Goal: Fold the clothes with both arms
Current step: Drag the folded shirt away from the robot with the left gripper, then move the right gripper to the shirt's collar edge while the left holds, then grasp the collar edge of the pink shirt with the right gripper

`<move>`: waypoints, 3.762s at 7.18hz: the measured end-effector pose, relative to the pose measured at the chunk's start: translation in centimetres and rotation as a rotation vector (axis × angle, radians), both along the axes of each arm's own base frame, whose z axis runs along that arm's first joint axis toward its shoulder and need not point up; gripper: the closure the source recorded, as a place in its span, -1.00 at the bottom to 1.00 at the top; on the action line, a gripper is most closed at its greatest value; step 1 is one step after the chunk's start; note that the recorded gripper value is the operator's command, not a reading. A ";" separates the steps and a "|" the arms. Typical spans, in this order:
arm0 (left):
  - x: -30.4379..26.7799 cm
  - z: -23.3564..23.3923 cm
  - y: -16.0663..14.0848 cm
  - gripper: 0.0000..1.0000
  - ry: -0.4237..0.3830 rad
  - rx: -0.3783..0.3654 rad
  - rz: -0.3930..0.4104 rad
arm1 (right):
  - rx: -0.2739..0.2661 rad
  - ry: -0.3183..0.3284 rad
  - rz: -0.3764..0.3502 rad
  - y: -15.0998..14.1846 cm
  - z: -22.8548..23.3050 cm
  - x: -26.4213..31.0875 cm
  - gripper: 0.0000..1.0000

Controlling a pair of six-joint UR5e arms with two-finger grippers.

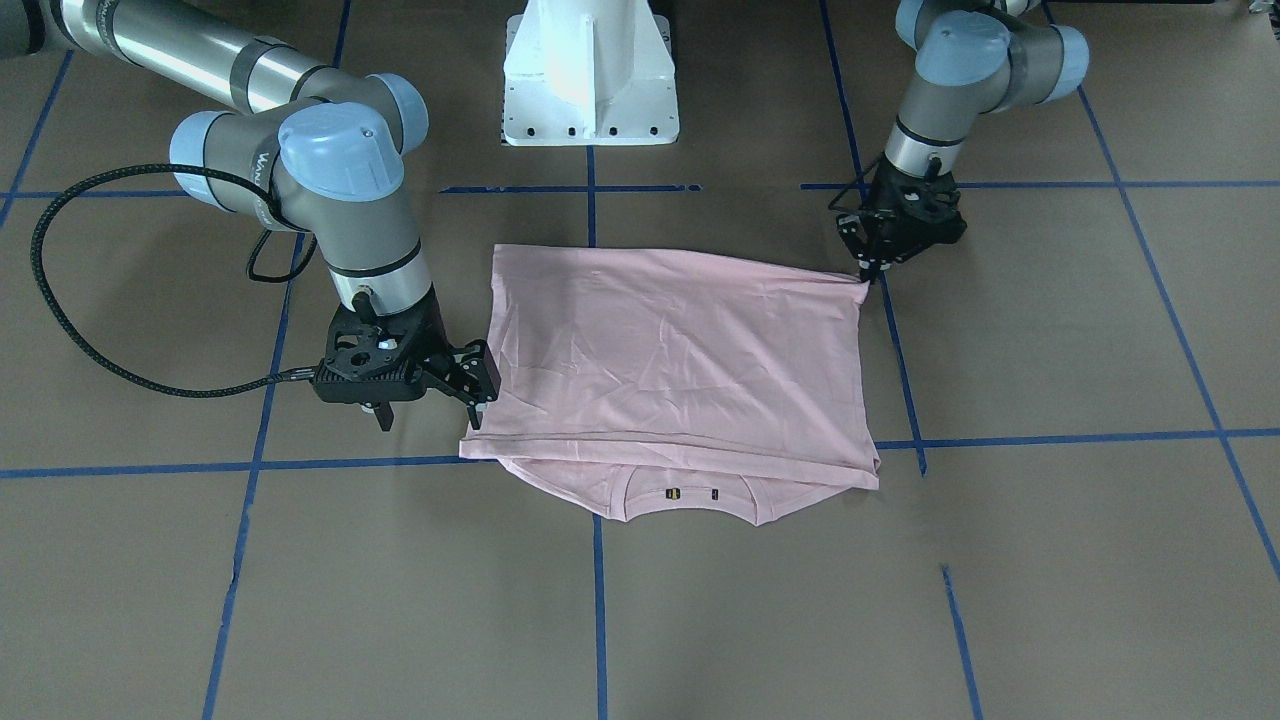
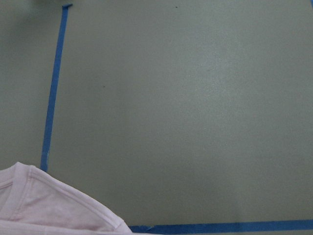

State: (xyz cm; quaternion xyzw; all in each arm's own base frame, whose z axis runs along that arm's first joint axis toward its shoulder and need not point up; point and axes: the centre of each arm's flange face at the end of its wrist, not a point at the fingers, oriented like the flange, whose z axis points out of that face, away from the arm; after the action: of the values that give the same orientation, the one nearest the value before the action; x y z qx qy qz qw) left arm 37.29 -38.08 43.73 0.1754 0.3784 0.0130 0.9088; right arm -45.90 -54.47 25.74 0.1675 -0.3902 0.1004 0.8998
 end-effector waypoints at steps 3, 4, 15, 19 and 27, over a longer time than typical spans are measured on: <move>-1.4 1.1 -18.0 1.00 -0.147 0.129 -0.069 | -0.004 0.006 0.003 0.0 0.5 0.0 -1.00; -1.0 1.5 -24.4 1.00 -0.185 0.153 -0.086 | -0.006 0.008 0.006 0.0 0.7 0.1 -1.00; -5.9 0.8 -32.2 -1.00 -0.019 0.327 -0.065 | -0.326 -0.200 0.230 3.1 -11.0 -15.1 -0.26; -5.9 0.5 -31.7 -1.00 -0.005 0.329 -0.061 | -0.376 -0.142 0.228 6.3 -11.3 -22.3 -0.35; -6.0 0.7 -31.7 -1.00 -0.007 0.328 -0.059 | -0.315 -0.130 0.273 9.0 -11.5 -25.1 -0.23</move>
State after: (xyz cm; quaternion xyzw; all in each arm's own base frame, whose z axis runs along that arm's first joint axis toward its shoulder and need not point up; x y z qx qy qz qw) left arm 31.33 -69.75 44.41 0.3324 0.3628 0.0487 0.8692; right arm -71.04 -45.51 14.25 0.0695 -0.4005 0.2917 0.8658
